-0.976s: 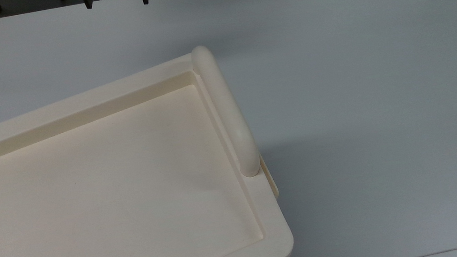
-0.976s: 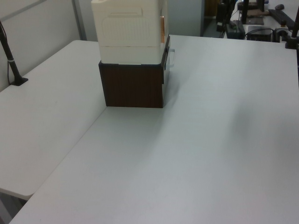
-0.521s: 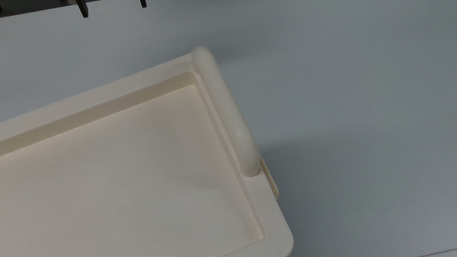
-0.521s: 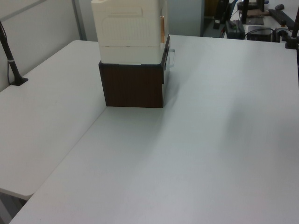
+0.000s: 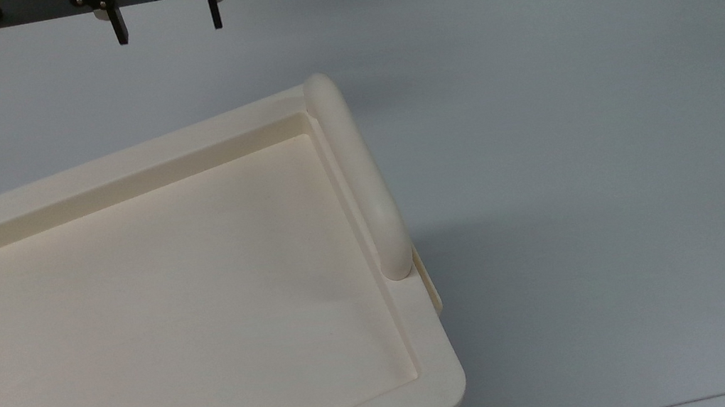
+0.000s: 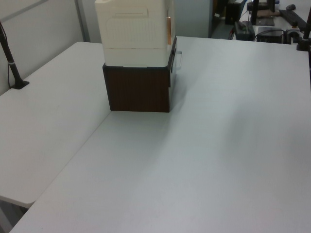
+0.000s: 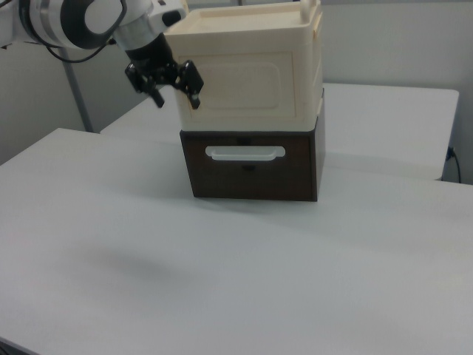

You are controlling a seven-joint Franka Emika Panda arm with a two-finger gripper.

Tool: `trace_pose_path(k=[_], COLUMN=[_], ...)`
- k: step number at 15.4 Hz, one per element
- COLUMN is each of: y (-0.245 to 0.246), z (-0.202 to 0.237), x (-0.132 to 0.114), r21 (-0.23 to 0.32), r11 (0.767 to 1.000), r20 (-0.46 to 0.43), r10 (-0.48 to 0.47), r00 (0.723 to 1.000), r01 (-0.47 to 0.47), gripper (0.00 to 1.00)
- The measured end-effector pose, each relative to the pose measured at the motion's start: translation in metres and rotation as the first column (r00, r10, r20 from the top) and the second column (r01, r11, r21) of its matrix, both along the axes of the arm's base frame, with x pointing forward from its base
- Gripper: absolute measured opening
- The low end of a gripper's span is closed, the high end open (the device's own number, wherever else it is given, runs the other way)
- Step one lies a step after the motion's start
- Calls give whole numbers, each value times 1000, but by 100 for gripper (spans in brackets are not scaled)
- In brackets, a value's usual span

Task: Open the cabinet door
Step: 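Move the open gripper to the cream cabinet door's edge and grasp it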

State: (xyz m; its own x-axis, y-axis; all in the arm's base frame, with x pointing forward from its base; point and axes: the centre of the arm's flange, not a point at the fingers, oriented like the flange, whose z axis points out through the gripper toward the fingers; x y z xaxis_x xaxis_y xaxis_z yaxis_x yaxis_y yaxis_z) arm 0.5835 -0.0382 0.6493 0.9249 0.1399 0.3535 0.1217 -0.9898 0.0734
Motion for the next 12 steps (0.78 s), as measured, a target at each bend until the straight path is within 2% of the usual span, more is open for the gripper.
trace_pose_path(k=[2,4,6,8,12], y=[0,3,8,13,21], z=[4,4,2,-4,-12], x=[9,18,28,34,41], r21=[-14,-10,-13,-10,37], r11=[1000,1000,998,996,990], r20=[73,138,193,207,219], r10=[21,30,60,89,124], r00=[997,990,979,974,968], r01=[-20,-29,-59,-89,-135], gripper=[89,74,71,50,48])
